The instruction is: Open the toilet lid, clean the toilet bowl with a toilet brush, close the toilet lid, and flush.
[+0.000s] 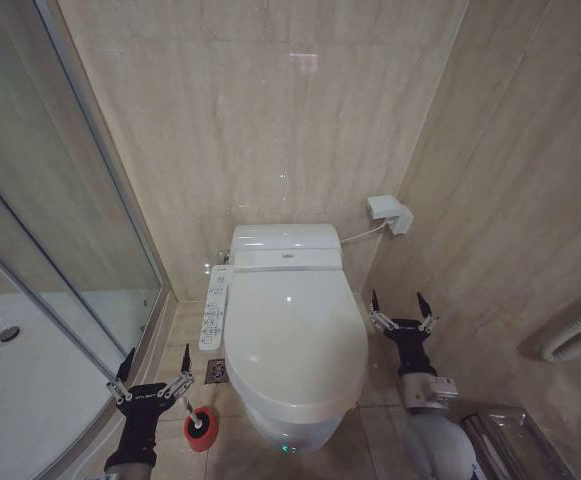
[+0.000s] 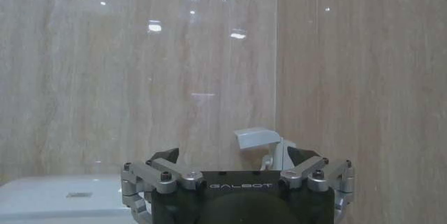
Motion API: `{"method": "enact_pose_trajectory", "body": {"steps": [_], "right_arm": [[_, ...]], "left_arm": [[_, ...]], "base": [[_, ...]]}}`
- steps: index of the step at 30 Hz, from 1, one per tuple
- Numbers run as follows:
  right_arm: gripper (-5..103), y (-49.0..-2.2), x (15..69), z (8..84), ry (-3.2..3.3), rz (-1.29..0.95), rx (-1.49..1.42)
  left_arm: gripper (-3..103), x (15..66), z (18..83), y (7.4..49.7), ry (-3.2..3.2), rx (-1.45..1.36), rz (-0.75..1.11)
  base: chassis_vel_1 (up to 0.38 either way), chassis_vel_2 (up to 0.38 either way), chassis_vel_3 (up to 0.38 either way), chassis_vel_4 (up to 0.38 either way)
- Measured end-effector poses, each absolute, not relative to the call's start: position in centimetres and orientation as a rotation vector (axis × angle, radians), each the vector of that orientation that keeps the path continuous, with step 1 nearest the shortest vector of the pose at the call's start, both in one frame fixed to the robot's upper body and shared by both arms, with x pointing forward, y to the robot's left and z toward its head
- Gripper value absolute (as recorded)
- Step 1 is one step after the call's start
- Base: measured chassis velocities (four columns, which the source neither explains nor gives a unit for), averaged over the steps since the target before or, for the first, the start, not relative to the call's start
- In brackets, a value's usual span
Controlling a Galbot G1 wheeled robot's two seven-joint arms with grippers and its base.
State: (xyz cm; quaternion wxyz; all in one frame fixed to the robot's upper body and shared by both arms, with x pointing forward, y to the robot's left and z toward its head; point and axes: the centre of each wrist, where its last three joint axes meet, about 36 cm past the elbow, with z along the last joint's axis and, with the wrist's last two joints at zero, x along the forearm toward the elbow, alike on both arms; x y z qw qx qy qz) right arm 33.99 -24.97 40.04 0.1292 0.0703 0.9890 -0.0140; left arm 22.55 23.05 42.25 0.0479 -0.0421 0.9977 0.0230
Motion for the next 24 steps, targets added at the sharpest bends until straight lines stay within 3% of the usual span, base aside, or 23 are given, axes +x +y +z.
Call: {"method": "enact_pose_trajectory", "body": {"steps": [24], "right_arm": [[100, -24.95, 33.69, 40.49, 2.886, -0.028, 0.179]], "left_arm": [[100, 22.55, 42.25, 23.05, 3.042, -0.128, 0.07]], "base": [[0.0, 0.0, 0.0, 0.0]]}}
